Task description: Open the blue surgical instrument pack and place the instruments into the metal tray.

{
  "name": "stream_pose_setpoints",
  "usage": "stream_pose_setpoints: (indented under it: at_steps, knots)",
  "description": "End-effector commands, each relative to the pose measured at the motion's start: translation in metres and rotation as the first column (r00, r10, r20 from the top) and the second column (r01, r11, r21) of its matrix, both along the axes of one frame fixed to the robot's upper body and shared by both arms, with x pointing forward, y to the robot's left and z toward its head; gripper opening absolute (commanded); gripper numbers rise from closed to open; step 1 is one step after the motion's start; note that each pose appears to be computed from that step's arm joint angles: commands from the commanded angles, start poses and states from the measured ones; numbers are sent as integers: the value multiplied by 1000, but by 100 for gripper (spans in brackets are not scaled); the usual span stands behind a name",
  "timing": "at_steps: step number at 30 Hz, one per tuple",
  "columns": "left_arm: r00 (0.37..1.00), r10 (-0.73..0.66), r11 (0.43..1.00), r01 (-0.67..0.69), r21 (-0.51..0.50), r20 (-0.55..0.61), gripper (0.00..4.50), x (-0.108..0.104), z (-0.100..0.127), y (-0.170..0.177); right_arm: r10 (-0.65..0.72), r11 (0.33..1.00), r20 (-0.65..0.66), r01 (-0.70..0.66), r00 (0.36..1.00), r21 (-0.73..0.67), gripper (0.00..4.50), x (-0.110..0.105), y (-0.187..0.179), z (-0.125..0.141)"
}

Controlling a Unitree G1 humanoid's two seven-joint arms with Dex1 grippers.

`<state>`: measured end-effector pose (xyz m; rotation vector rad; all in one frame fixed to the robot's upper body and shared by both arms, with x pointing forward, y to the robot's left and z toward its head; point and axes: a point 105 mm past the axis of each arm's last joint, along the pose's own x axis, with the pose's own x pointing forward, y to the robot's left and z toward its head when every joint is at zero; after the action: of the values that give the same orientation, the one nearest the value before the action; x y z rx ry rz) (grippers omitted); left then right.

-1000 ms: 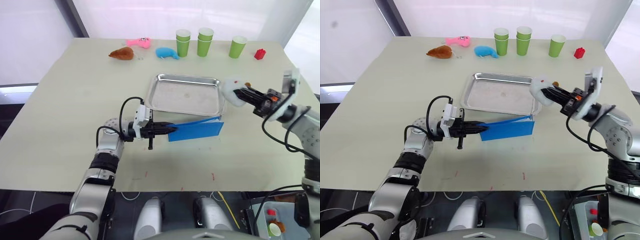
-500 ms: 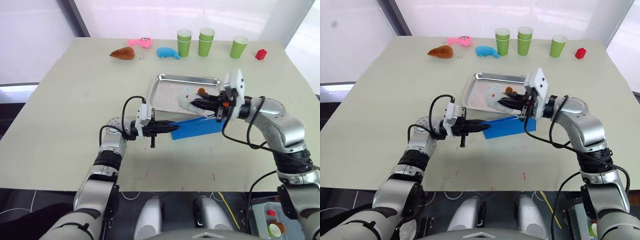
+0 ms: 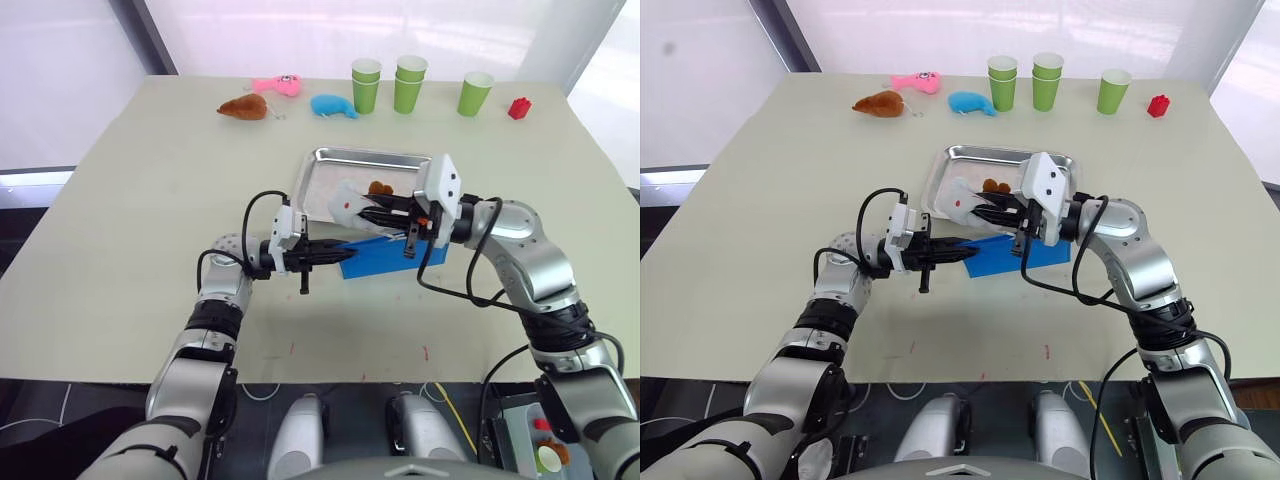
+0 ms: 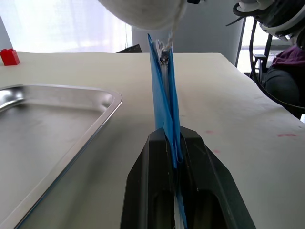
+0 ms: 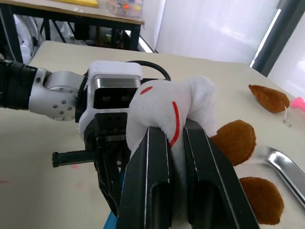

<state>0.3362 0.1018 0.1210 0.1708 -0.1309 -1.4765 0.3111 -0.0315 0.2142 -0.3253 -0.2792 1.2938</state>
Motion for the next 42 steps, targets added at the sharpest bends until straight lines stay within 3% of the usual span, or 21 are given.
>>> stream_pose_setpoints:
  at_steps: [1,6,11,18,21,22,25,26,28,36,42]
  knots:
    - [1000,8,1000,-8,17,18,0,4,5,2,60,997,109,-65,992,41,8,-13,11,20]
    - [999,21,1000,-21,23,24,0,6,7,5,99,992,139,-108,985,63,8,-26,22,20]
    - [999,22,999,-23,27,26,0,7,7,6,182,978,206,-156,962,-137,8,-38,21,-15]
    - [999,22,999,-23,34,27,0,7,6,5,234,954,230,-177,945,-243,8,-42,24,-39]
    - [999,17,999,-18,36,29,0,7,6,3,232,941,225,-159,947,-299,132,-38,20,-53]
    - [999,14,999,-15,37,30,0,6,6,3,233,935,226,-154,946,-321,152,-37,18,-57]
    - [999,9,999,-10,38,31,0,6,5,2,237,925,236,-144,942,-352,294,-36,12,-63]
    - [999,8,999,-9,39,31,0,6,5,2,236,925,247,-140,940,-353,361,-35,11,-62]
    - [1000,5,999,-6,39,30,0,6,5,1,235,933,274,-137,933,-333,440,-35,9,-55]
    - [1000,-5,999,4,41,27,0,5,1,0,185,969,351,-111,918,-221,440,-35,2,-32]
    - [1000,-3,999,1,43,29,0,5,0,1,70,997,266,-56,962,-59,440,-29,-24,-4]
